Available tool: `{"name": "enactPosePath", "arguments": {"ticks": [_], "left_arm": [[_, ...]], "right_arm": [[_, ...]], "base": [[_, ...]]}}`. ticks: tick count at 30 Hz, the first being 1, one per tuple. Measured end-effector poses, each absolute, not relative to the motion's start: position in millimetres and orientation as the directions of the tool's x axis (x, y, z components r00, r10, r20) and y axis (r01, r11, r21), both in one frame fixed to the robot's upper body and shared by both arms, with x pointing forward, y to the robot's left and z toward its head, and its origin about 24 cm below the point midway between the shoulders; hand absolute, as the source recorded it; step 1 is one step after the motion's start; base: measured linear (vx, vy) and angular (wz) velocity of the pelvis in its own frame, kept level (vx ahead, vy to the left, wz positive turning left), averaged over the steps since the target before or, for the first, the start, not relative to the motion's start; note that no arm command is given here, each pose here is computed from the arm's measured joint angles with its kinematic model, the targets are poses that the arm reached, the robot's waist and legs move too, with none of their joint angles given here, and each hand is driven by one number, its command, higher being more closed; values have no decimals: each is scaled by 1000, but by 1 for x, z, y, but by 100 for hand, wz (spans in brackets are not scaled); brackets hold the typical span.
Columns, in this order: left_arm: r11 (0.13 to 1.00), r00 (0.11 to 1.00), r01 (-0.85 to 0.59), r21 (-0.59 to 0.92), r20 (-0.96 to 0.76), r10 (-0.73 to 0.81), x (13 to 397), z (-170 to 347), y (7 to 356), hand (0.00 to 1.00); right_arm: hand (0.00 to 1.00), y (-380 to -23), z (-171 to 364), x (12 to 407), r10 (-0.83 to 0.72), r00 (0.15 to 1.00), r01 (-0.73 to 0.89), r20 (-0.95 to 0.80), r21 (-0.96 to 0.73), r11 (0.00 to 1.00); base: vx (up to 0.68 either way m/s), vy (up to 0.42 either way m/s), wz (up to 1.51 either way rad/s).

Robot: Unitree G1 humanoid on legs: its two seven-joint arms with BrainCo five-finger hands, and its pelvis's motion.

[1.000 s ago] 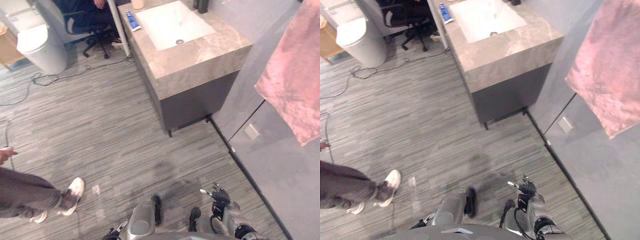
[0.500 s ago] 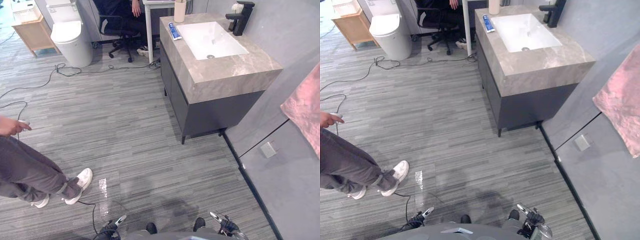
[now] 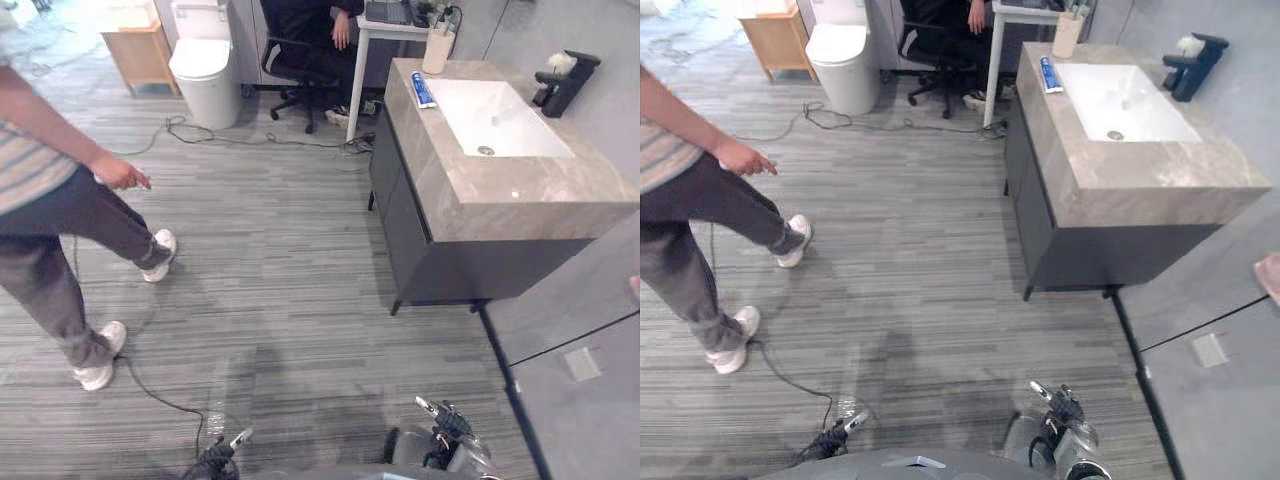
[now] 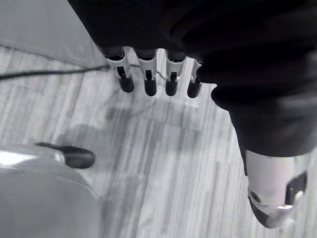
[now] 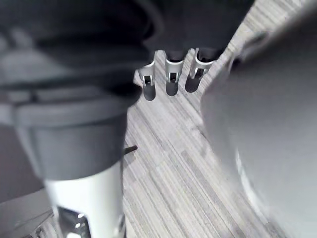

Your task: Organize washtable

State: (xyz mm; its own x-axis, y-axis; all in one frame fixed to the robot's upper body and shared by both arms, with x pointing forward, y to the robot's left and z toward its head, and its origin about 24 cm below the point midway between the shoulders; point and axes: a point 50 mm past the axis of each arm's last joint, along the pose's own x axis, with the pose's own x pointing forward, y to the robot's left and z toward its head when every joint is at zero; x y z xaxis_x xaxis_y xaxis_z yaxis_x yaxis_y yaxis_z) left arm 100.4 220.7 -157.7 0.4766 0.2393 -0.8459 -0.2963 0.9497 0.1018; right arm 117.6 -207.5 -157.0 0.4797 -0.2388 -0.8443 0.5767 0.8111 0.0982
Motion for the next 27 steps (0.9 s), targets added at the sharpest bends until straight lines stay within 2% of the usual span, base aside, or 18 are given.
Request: {"name": "enactPosePath", "arguments": {"ticks": [1, 3, 5, 7, 9, 12, 14, 17, 22, 24, 27], "left_arm": [[950, 492, -295, 99, -837, 240, 108, -156, 221, 0], [954, 524, -292, 63, -824, 215, 122, -153, 212, 0], [937, 491, -347, 37, -844, 215, 108, -159, 206, 0], [905, 480, -426, 3, -847, 229, 108, -159, 202, 0], [888, 456, -460, -19, -863, 218, 99, -163, 196, 0], [868, 492, -495, -33, -835, 248, 107, -157, 206, 0], [849, 534, -527, -49, -796, 286, 115, -151, 214, 0], [819, 493, -572, -37, -814, 307, 101, -155, 216, 0], [809, 430, -587, 21, -839, 334, 85, -158, 227, 0], [811, 374, -581, 64, -865, 336, 66, -162, 232, 0], [841, 390, -536, 74, -862, 324, 65, -161, 231, 0]], "right_arm": [[0, -209, -158, 114, -245, 466, 593, -850, 95, 800], [0, -218, -167, 70, -288, 330, 713, -899, 37, 701], [0, -224, -171, 35, -314, 222, 785, -923, -22, 619], [0, -227, -171, 29, -325, 189, 839, -927, -20, 544], [0, -233, -168, 41, -341, 224, 831, -913, -4, 556], [0, -225, -165, 74, -317, 317, 780, -894, 56, 623], [0, -219, -156, 113, -304, 432, 722, -849, 123, 681], [0, -215, -147, 139, -304, 516, 672, -801, 159, 724], [0, -184, -153, 139, -195, 520, 584, -832, 179, 792], [0, -179, -155, 135, -172, 513, 576, -841, 189, 795], [0, -186, -160, 119, -185, 483, 595, -856, 166, 786]], "base": [[-364, -16, 96], [-117, -58, 114], [442, -182, 85], [549, -106, 26], [289, -4, -16], [19, 49, -42], [-183, 92, -43], [115, 80, -46], [633, 144, 1], [610, 55, -32], [-45, 20, -9]]}}
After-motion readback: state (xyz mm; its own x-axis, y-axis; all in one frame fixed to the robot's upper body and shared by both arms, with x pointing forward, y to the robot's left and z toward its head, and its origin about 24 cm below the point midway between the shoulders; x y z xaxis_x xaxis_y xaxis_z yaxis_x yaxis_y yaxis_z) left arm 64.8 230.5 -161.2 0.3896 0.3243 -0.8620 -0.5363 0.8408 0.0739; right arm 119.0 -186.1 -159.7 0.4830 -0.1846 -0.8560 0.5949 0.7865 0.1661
